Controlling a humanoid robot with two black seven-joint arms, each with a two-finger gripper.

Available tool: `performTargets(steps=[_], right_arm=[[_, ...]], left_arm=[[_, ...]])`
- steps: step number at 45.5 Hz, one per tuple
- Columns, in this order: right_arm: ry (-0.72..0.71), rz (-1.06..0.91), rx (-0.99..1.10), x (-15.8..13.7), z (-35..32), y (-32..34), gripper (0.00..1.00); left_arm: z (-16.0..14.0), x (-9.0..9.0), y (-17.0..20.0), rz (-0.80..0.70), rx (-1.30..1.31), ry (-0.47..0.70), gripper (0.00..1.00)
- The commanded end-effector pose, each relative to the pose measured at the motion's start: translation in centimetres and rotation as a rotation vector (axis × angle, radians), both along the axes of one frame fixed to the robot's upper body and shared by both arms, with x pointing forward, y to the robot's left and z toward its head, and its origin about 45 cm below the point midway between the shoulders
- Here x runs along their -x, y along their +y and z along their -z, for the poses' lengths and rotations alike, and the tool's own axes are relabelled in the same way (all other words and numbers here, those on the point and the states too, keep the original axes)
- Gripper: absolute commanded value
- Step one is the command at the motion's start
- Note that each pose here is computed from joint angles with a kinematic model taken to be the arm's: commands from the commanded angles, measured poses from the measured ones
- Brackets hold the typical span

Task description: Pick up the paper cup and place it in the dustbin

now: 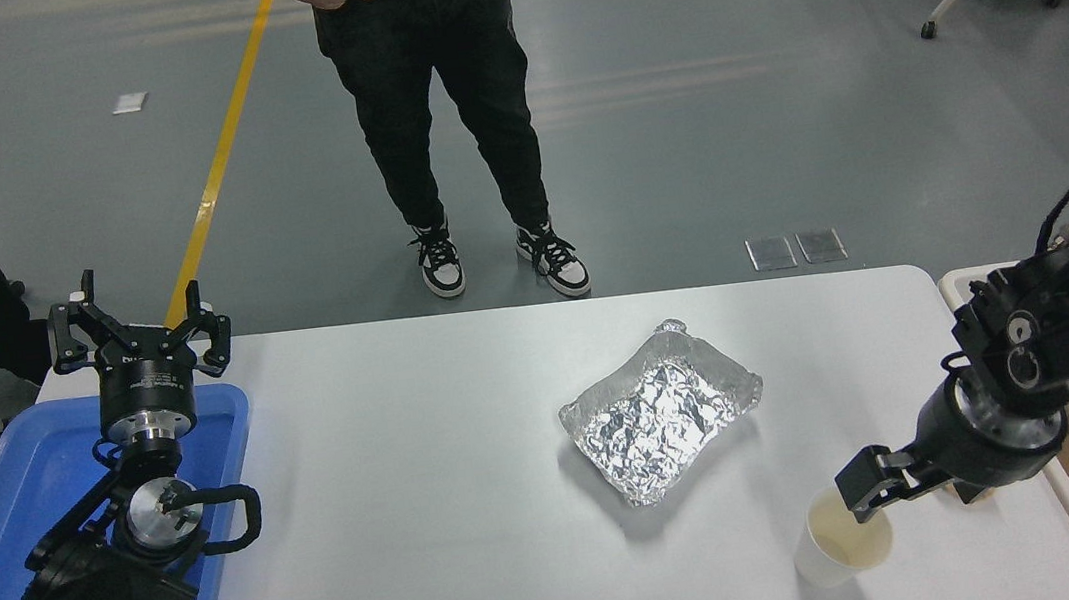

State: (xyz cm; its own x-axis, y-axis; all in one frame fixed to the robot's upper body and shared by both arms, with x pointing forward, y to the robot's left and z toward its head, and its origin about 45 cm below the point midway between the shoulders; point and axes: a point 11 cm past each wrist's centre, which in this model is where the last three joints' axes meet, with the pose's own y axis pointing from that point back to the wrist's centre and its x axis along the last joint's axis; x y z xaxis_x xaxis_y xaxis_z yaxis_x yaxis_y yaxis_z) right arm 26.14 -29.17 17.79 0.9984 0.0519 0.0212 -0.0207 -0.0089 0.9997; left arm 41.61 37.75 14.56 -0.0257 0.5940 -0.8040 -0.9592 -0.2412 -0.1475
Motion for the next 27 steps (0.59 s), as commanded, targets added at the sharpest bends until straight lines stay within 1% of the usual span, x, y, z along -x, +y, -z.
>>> performTargets(steps=[1,9,12,13,14,16,19,20,21,23,24,25,26,27], right_arm=[[-0.013,0.021,-0.013,0.2,3.4,-0.4,1.0],[-0.063,0.017,-0.005,-0.5,4.6,-0.4,0.99],[-0.083,0.013,0.001,-0.5,5.2,-0.7,0.95],[-0.089,0.01,0.004,-0.6,5.4,-0.7,0.9],[-0.092,0.007,0.011,-0.6,5.6,-0.9,0.79],[-0.095,0.007,0.011,-0.8,5.8,-0.9,0.7],[-0.091,0.008,0.014,-0.6,5.9,-1.0,0.38],[-0.092,0.008,0.017,-0.6,5.9,-1.1,0.3],[-0.092,0.009,0.02,-0.6,6.0,-1.2,0.24],[-0.093,0.009,0.023,-0.6,6.0,-1.2,0.2],[-0.091,0.007,0.025,-0.6,6.0,-1.2,0.16],[-0.092,0.009,0.026,-0.6,6.0,-1.2,0.09],[-0.09,0.012,0.026,-0.5,6.0,-1.2,0.0],[-0.091,0.019,0.025,-0.6,6.0,-1.2,0.0]], left_arm=[[0.0,0.0,-0.1,0.002,0.0,0.0,0.99],[0.0,0.0,-0.1,0.002,0.0,0.0,0.99],[0.0,0.0,-0.1,0.002,0.0,0.0,0.99],[0.0,0.0,-0.1,0.002,0.0,0.0,0.99],[0.0,0.0,-0.1,0.002,0.0,0.0,0.99],[0.0,0.0,-0.1,0.002,0.0,0.0,0.99],[0.0,0.0,-0.1,0.002,0.0,0.0,0.99],[0.0,0.0,-0.1,0.002,0.0,0.0,0.99],[0.0,0.0,-0.1,0.002,0.0,0.0,0.99],[0.0,0.0,-0.1,0.002,0.0,0.0,0.99],[0.0,0.0,-0.1,0.002,0.0,0.0,0.99],[0.0,0.0,-0.1,0.002,0.0,0.0,0.99],[0.0,0.0,-0.1,0.002,0.0,0.0,0.99],[0.0,0.0,-0.1,0.002,0.0,0.0,0.99]])
